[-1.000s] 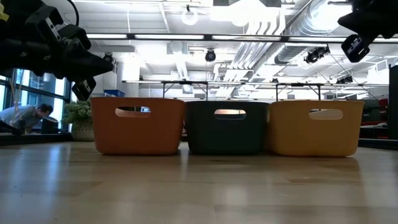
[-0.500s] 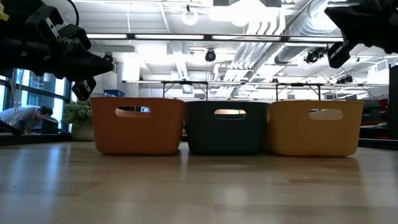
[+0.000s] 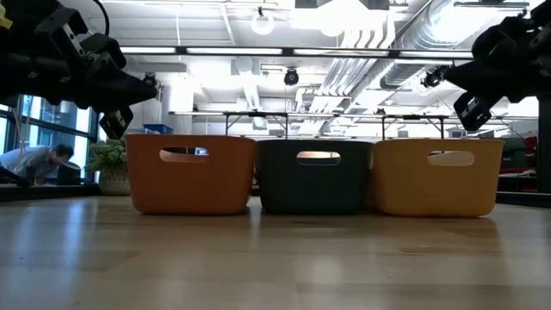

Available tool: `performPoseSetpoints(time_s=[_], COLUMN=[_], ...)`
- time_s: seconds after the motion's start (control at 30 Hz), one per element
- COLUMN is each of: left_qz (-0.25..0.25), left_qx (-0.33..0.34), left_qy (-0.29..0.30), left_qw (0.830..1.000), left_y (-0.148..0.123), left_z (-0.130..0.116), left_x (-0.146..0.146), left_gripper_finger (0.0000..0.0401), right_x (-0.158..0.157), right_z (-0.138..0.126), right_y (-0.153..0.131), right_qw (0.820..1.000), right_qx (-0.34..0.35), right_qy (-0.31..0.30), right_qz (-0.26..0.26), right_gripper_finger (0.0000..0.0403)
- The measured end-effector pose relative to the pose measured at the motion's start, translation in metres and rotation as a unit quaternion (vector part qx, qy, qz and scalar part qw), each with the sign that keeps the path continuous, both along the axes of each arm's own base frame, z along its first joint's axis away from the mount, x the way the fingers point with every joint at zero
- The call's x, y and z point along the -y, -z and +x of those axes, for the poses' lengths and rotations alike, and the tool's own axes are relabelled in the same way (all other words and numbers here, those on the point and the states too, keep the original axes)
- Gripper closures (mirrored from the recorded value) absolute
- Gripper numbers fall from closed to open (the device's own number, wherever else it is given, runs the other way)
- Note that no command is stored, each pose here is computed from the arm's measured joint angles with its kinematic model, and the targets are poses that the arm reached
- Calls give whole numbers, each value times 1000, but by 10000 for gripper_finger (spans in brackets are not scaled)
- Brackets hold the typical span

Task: Sort candy
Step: Return to Home Position

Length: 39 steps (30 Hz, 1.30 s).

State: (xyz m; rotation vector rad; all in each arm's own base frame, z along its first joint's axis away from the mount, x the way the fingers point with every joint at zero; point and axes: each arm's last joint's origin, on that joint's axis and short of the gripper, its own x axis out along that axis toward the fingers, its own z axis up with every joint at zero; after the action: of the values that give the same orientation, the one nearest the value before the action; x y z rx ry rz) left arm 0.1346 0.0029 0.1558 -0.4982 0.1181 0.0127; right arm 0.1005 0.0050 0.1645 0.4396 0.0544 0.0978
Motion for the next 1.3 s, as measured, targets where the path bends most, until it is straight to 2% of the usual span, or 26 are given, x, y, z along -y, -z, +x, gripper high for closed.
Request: performPoseSetpoints(time_s=[0.3,0.4,0.53,0.63,1.0,1.3], left_qz=[0,0,-2,5,6,5], left_qx=[-1,-19,-75,-48,62,65], left_qy=[-2,-3,-10,-38,-71,-57], left_qw=[1000,1000,997,998,996,996], left_y=[-1,1,11,6,-12,-12], left_z=[-5,-12,-23,-25,-38,-38], left_x=[0,0,0,-2,-8,-5], left_gripper_finger=[400,400,400,400,400,400], right_x=[0,0,0,0,0,0], right_z=[0,-1,-4,-4,-4,-3], right_y=[0,-1,-6,-5,-5,-4], right_qw=[1000,1000,999,999,999,1000], right_qx=[-1,7,33,32,33,28], right_qy=[0,0,0,0,0,0], right_qz=[3,3,4,4,4,3], right_gripper_finger=[403,403,402,402,402,402])
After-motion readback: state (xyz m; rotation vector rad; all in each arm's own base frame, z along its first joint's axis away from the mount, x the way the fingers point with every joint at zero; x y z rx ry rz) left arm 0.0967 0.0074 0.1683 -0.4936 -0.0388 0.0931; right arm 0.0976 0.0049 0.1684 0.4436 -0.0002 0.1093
